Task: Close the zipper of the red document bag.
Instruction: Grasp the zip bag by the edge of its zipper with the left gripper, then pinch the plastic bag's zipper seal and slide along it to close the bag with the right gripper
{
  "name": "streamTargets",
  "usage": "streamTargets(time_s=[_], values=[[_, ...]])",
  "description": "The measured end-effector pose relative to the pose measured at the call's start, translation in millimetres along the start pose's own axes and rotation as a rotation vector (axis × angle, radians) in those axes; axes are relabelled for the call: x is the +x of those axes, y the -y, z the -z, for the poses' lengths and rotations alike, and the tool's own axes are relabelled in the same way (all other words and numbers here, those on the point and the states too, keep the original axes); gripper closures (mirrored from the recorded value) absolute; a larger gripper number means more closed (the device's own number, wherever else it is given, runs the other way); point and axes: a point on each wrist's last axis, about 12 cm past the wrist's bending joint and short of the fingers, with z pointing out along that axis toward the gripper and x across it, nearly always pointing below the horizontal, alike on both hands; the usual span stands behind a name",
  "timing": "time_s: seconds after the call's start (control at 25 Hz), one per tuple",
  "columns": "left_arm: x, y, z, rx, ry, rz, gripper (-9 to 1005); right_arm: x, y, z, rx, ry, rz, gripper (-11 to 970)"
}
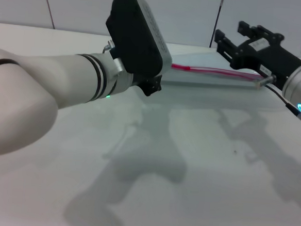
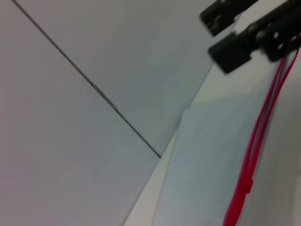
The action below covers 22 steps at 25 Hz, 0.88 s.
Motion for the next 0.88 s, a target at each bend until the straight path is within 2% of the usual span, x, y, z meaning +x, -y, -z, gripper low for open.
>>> streamTargets(time_s=[0.28, 0.48, 0.88], values=[[-4.8, -3.4, 5.2, -0.015, 0.023, 0.013, 968, -24.0, -7.0, -3.9, -0.065, -0.057, 0.133, 386], [-8.7, -4.9, 11.6, -0.028, 0.045, 0.001, 970, -28.6, -15.3, -9.4, -0.086, -0.091, 0.199, 386], [-13.4, -5.1, 14.0, -0.026, 0.053, -0.013, 973, -30.0, -39.1, -27.1, -0.147, -0.181, 0.404, 386]])
